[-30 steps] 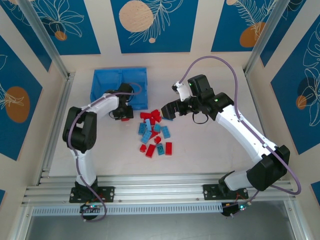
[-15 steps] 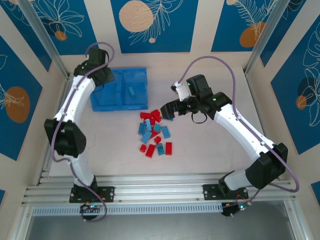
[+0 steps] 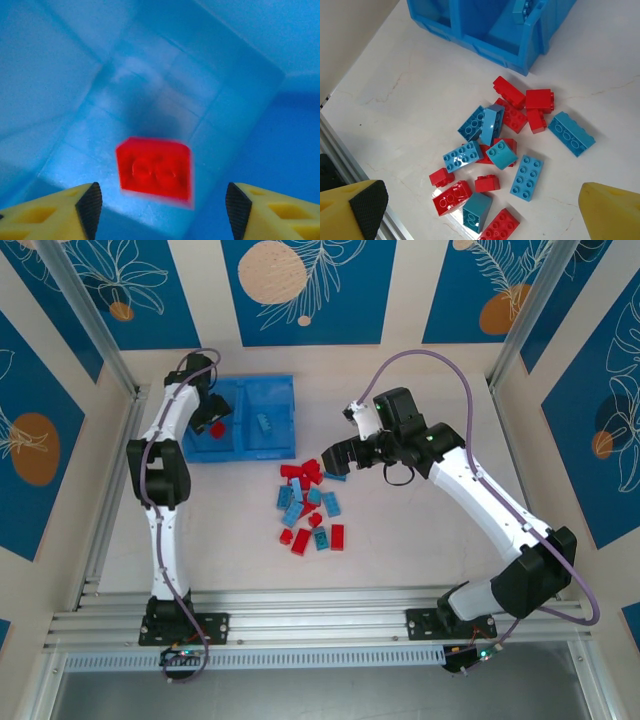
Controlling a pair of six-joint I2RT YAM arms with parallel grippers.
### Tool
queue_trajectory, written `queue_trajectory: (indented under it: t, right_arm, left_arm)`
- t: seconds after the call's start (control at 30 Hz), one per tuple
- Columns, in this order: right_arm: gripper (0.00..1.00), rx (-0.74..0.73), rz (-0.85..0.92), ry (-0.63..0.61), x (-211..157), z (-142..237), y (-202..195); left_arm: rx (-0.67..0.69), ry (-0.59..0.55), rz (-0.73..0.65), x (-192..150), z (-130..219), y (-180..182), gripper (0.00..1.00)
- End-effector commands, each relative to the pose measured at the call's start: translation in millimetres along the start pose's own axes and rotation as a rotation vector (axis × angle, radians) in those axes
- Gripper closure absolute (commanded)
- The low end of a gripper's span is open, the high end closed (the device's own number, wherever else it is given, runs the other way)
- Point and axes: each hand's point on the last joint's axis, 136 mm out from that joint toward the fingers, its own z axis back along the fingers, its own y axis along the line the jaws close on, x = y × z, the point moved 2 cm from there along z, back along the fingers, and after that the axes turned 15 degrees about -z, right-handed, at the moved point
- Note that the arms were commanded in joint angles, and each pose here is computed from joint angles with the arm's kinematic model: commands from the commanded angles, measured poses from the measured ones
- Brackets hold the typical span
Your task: Sort the legos into containers by color
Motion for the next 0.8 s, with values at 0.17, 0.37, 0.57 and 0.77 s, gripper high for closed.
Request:
queue_trajectory:
  t: [0.17,0.37,0.57,0.77]
  right_arm:
    - [0.01,0.015,0.009,-0.037,7,9,9]
    - [0.0,-0.02,-0.006,-0.027,8,-4,0]
    - [0.01,-0.077,0.041,0.051,-2,-39,-22]
    - [0.0,-0.173,0.298,0.224,-22,-91,-70]
  left_arm:
    - [-0.102,-0.092,0.04,22,62,-15,0.22]
    - [-0.21,-0.272,-0.005,23,170,-29,0.22]
    - [-0.296,-0.413,-0.357,-29,260,-60,0.22]
    - [-0.29,-0.481,-0.782,-122,291,-81,0.15]
